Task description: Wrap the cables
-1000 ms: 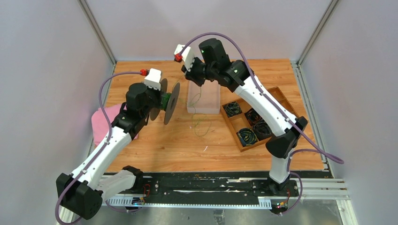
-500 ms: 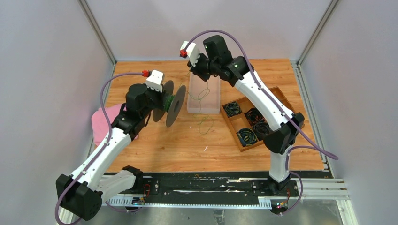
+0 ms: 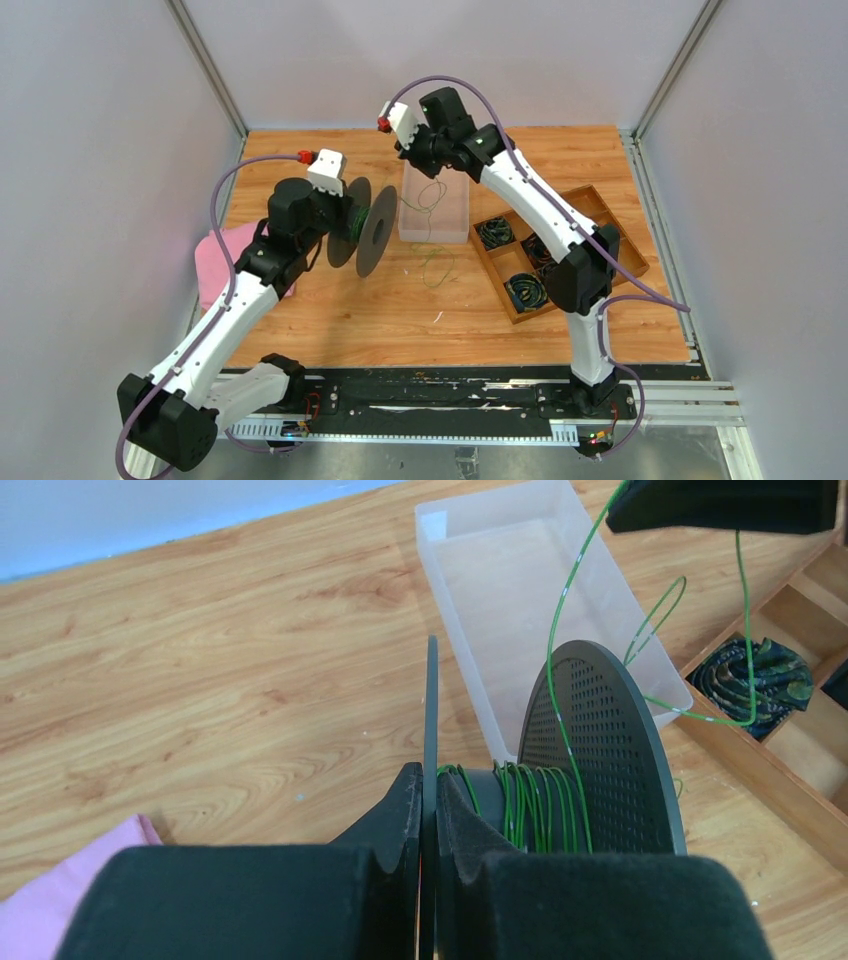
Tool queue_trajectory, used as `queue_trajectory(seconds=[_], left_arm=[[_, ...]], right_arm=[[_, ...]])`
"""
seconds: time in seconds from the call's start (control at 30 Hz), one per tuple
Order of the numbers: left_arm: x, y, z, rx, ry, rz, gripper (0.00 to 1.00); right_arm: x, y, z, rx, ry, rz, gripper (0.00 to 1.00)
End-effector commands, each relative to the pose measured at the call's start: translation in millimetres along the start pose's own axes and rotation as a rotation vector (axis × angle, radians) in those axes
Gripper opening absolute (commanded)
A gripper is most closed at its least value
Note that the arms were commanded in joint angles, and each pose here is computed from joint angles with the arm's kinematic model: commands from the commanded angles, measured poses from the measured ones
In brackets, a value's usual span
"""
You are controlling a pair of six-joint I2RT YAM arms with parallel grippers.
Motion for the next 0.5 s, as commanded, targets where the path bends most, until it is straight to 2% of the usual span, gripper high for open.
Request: queue_trajectory(seconds=[0.0, 0.47], left_arm=[[-14.2, 11.1, 43.6, -0.056, -0.108, 0.056, 0.00], [-22.8, 21.0, 57.9, -0.123, -0.095, 0.110, 0.00]], right_arm=[[20.8, -2.8, -19.5, 0.037, 0.034, 0.018, 0.01], [69.4, 19.9, -55.8, 0.139, 0.096, 0.142, 0.02]])
Point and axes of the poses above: each gripper's point midway between its finger pads, its own x axis out along the fingers, its own y axis along the line the jaws close on, z = x × y, the point moved 1 cm from there along -x, back along the fingers, and after that the axes turned 10 degrees about x, right-handed, at the moved point
